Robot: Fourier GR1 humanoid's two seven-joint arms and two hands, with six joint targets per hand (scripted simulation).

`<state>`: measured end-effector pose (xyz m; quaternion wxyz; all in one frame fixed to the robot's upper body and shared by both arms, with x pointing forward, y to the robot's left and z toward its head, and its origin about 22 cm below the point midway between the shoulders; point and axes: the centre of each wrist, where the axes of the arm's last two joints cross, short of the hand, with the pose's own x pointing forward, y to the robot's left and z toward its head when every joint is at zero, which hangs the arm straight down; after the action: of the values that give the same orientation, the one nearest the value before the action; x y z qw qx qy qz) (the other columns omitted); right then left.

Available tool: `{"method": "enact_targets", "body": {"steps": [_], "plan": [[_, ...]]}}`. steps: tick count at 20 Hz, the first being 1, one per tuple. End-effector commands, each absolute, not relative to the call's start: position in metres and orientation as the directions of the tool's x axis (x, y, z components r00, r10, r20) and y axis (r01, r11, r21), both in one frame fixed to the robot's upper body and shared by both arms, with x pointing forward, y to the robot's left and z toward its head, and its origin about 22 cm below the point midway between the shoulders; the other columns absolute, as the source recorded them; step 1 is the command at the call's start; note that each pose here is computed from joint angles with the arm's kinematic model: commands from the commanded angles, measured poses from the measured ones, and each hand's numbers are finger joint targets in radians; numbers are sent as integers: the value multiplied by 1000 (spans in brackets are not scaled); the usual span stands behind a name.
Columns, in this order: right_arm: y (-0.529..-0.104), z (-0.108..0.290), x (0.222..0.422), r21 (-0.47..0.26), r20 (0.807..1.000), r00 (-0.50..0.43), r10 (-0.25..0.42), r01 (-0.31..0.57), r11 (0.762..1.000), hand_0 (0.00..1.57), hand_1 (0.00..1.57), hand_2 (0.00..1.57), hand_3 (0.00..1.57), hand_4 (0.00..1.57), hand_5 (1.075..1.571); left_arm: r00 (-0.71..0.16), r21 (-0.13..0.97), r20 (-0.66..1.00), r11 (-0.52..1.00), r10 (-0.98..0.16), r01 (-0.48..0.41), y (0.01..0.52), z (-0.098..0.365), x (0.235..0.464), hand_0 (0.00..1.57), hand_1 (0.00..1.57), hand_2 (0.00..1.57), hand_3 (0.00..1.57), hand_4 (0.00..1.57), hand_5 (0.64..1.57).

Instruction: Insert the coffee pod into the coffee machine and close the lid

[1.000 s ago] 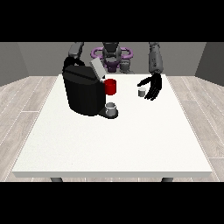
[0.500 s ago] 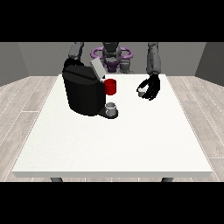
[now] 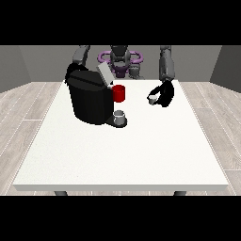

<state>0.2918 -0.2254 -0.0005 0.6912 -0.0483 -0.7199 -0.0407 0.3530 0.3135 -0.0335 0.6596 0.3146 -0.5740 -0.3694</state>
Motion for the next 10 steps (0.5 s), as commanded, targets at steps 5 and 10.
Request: {"method": "enact_targets", "body": {"steps": [5, 10], "plan": [[-231, -12, 295, 0, 999, 36, -6, 167, 986, 0, 0, 0, 0, 442, 1571, -83, 841, 528, 507, -845, 186, 285, -20, 368, 1468, 1468, 1468, 1414, 607, 1571], [-232, -33, 288, -35, 993, 115, 14, 183, 982, 0, 0, 0, 0, 490, 1571, -150, 817, 566, 527, -810, 236, 256, 19, 393, 1342, 1342, 1397, 1362, 593, 1571]]}}
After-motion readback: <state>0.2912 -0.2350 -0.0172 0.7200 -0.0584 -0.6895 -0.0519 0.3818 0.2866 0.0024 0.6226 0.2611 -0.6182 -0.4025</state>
